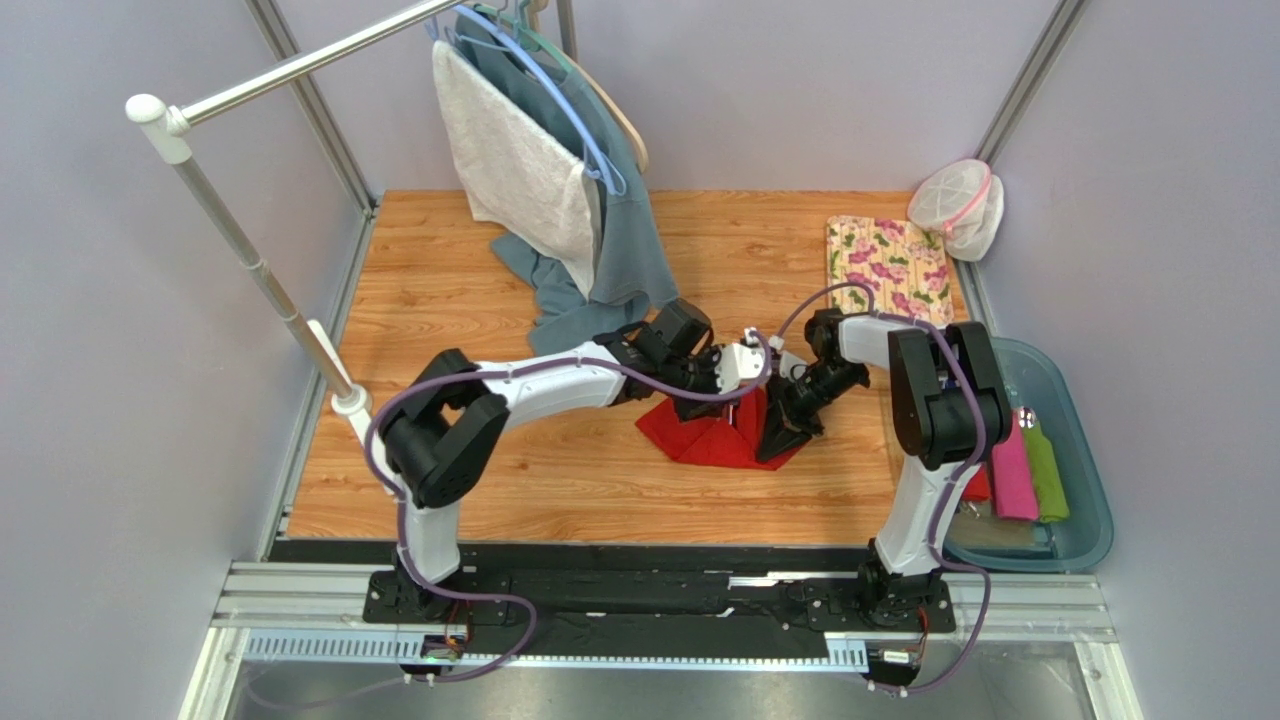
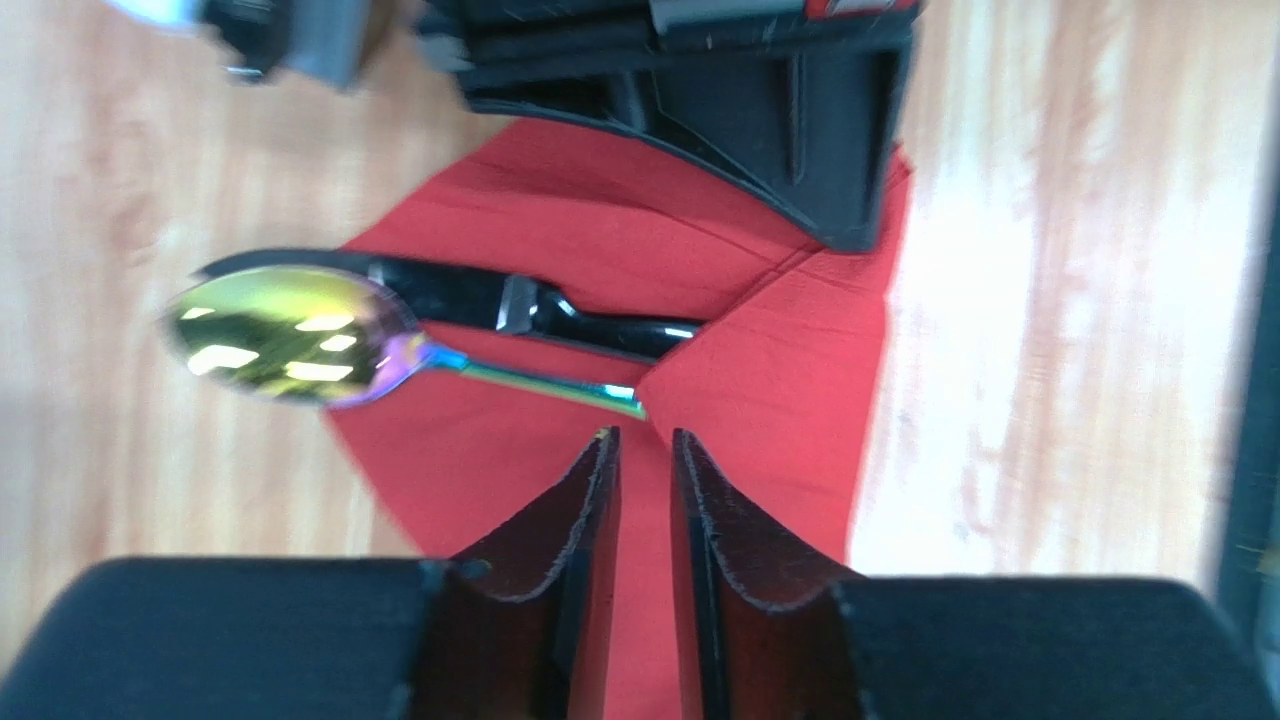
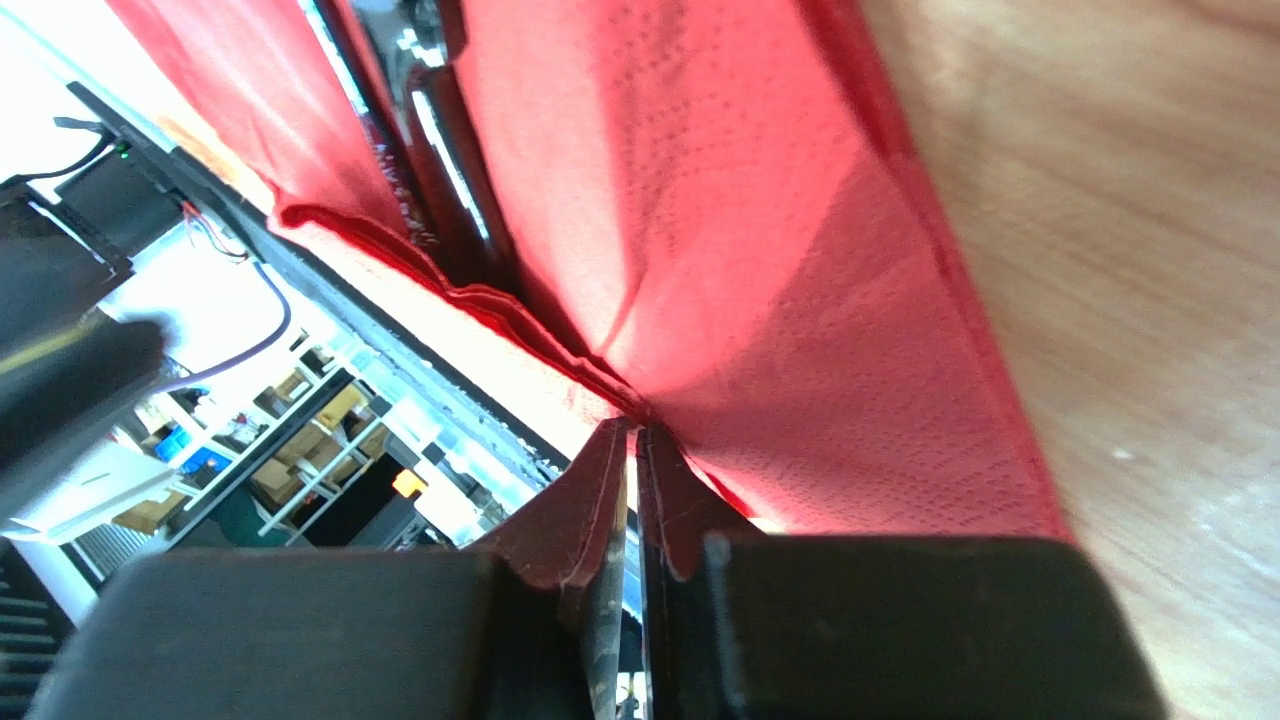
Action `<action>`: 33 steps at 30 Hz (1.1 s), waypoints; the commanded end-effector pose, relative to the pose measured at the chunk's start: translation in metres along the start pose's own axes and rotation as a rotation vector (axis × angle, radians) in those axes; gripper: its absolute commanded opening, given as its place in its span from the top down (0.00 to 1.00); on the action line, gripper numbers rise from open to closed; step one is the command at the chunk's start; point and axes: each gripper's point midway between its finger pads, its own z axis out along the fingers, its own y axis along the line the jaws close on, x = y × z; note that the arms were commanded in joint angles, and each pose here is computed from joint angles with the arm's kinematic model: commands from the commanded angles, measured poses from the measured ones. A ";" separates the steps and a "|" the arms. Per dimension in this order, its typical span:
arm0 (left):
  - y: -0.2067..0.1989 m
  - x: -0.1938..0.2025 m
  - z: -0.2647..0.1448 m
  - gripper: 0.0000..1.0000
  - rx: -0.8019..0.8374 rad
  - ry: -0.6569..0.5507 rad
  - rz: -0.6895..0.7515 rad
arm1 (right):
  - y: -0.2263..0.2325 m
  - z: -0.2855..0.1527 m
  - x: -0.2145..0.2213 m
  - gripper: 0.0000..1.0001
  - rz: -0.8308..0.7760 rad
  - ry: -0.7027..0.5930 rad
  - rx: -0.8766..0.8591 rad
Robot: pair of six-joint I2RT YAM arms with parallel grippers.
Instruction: Place the utensils on the paper napkin and roll it up
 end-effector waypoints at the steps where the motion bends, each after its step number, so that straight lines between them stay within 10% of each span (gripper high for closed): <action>1: -0.023 -0.030 -0.047 0.69 0.052 -0.070 -0.104 | -0.002 0.000 -0.012 0.91 -0.016 -0.021 0.027; 19: -0.044 0.022 -0.028 0.45 0.104 0.106 -0.374 | -0.006 0.001 -0.011 0.91 -0.018 -0.025 0.043; 26: -0.037 0.021 -0.009 0.53 0.119 0.114 -0.407 | 0.000 -0.003 -0.013 0.90 -0.030 -0.041 0.025; 33: -0.021 0.028 0.002 0.85 0.085 0.134 -0.452 | 0.015 -0.011 -0.015 0.89 -0.056 -0.066 -0.021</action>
